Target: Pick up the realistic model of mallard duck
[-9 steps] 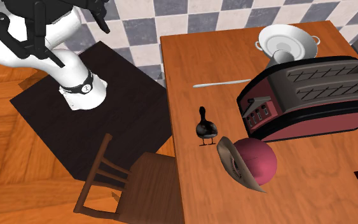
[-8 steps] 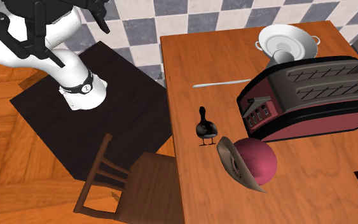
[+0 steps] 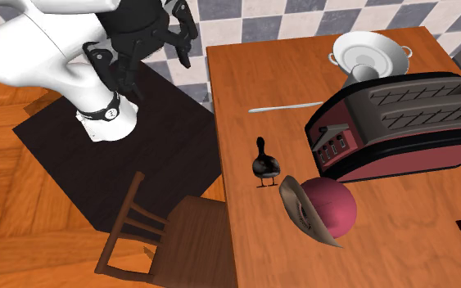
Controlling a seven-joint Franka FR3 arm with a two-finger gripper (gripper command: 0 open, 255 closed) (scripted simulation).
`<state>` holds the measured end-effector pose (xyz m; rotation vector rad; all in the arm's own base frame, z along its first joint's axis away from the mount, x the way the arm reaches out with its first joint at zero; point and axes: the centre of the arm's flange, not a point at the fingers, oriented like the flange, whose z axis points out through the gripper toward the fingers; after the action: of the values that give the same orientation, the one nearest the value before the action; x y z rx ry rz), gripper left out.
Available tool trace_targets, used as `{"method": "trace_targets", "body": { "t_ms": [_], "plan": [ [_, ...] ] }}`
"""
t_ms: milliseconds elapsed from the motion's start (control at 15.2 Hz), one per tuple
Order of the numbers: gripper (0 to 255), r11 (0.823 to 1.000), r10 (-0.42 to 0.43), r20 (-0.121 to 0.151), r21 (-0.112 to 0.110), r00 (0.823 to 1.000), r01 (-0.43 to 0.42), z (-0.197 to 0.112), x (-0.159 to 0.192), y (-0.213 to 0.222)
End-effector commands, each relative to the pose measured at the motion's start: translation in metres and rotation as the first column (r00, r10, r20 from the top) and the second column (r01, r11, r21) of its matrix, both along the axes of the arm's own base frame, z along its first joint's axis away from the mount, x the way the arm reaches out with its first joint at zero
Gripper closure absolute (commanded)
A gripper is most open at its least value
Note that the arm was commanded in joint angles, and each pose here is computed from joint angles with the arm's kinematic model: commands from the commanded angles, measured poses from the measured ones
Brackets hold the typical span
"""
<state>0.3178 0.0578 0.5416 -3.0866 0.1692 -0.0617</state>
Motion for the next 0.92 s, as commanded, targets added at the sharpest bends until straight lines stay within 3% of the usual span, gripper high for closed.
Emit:
{"method": "trace_targets", "body": {
  "t_ms": [0, 858],
  "plan": [
    [0, 1.000, -0.017, 0.005, -0.017, 1.000, 0.017, -0.021, 0.006, 0.022],
    [0, 0.984, -0.116, 0.032, -0.129, 0.993, 0.119, -0.158, 0.054, 0.131]
  ]
}}
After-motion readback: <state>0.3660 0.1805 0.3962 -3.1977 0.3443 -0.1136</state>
